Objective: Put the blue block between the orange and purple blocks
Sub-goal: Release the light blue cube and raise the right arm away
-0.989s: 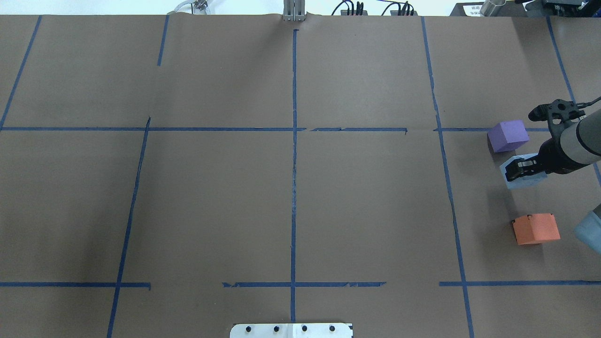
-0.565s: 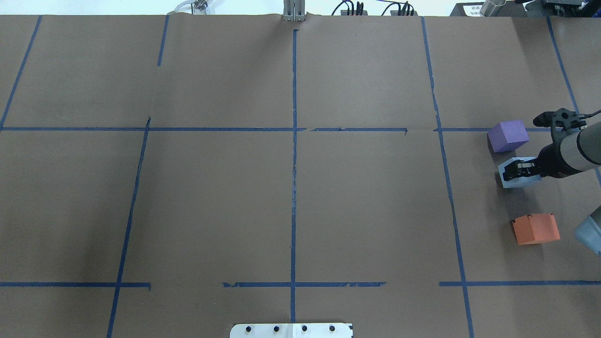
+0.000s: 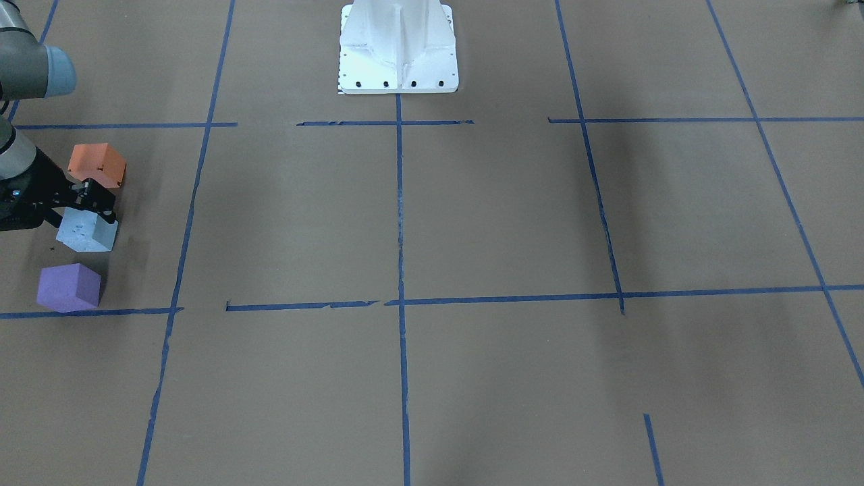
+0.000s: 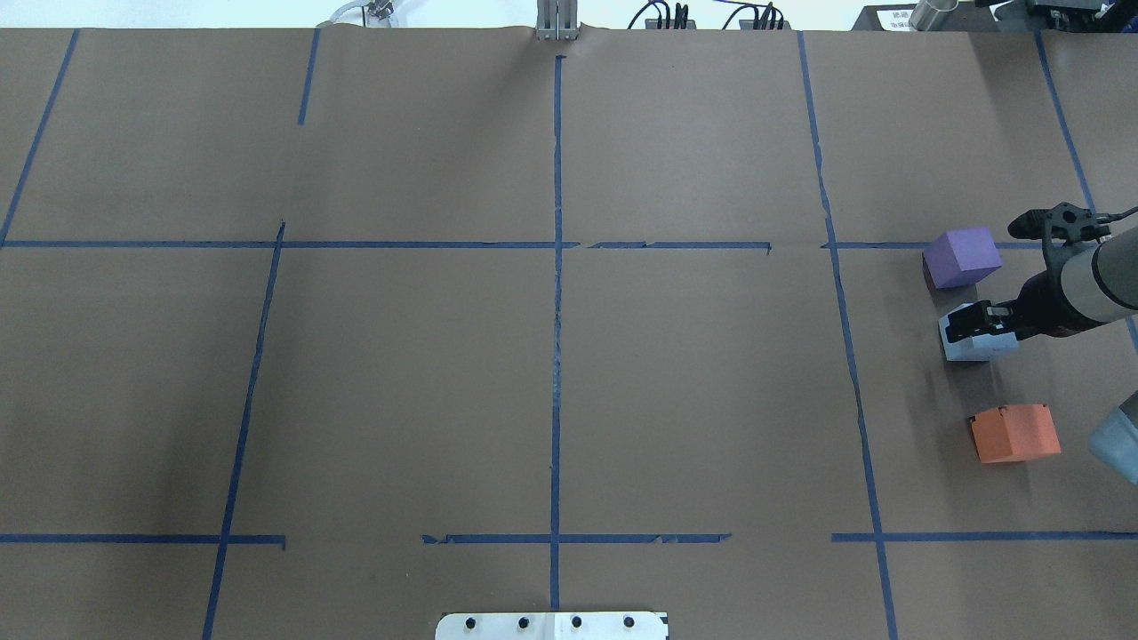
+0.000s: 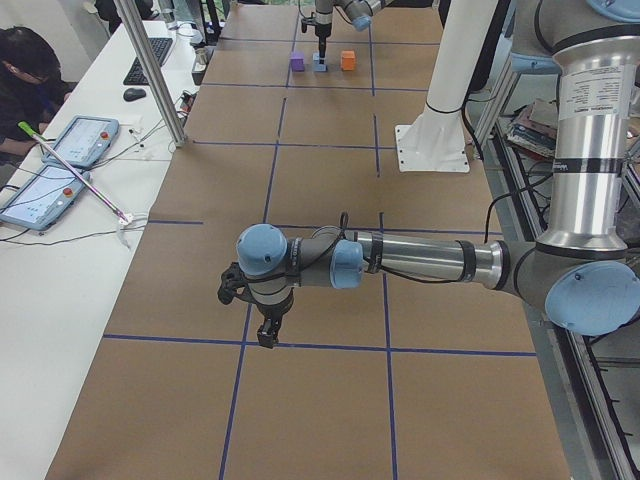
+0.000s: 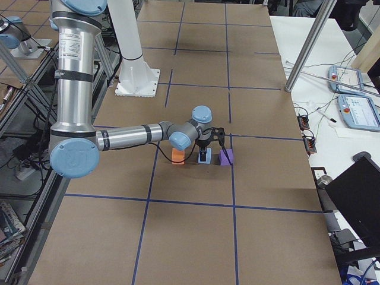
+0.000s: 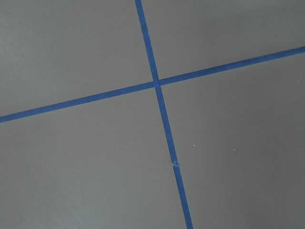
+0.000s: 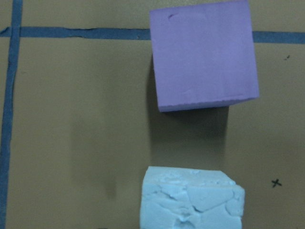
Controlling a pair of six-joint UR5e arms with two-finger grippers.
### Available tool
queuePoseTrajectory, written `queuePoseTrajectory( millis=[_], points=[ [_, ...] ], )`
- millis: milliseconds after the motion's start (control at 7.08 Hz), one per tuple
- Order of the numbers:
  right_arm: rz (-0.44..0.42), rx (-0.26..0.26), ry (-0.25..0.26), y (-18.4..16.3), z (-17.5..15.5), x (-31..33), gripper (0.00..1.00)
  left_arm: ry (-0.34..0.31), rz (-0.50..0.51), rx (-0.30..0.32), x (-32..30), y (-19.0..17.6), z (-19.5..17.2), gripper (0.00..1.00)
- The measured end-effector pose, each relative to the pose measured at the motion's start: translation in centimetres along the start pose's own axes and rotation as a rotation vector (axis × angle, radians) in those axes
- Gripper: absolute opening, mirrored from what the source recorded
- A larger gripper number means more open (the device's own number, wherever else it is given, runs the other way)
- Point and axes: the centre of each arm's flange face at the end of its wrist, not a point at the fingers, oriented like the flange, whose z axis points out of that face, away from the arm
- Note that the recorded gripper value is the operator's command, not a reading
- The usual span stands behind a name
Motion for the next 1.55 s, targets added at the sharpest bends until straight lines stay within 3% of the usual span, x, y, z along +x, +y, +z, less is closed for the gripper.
queuePoseTrajectory(
  millis=[424, 565, 707, 989, 1554],
  points=[
    [-0.139, -0.051, 0.113, -2.6, -8.7, 4.6, 1.00, 0.019, -0.001, 0.004, 0.2, 0.0, 0.0, 1.00],
    [-0.177, -0.071, 0.112, -2.3, -11.1, 8.5, 1.00, 0.018, 0.001, 0.005, 0.2, -0.1, 0.0, 1.00],
    [-0.191, -0.088, 0.074, -0.8, -12.8, 13.0, 1.00, 0.014, 0.005, 0.007, 0.2, -0.1, -0.1, 1.00],
    [-0.148, -0.091, 0.016, 3.5, -14.6, 19.6, 1.00, 0.004, 0.010, 0.008, 0.2, -0.2, -0.1, 1.00],
    [-0.087, -0.073, 0.005, 4.9, -15.5, 21.9, 1.00, -0.075, 0.003, -0.024, -1.4, 1.9, 1.1, 1.00]
  ],
)
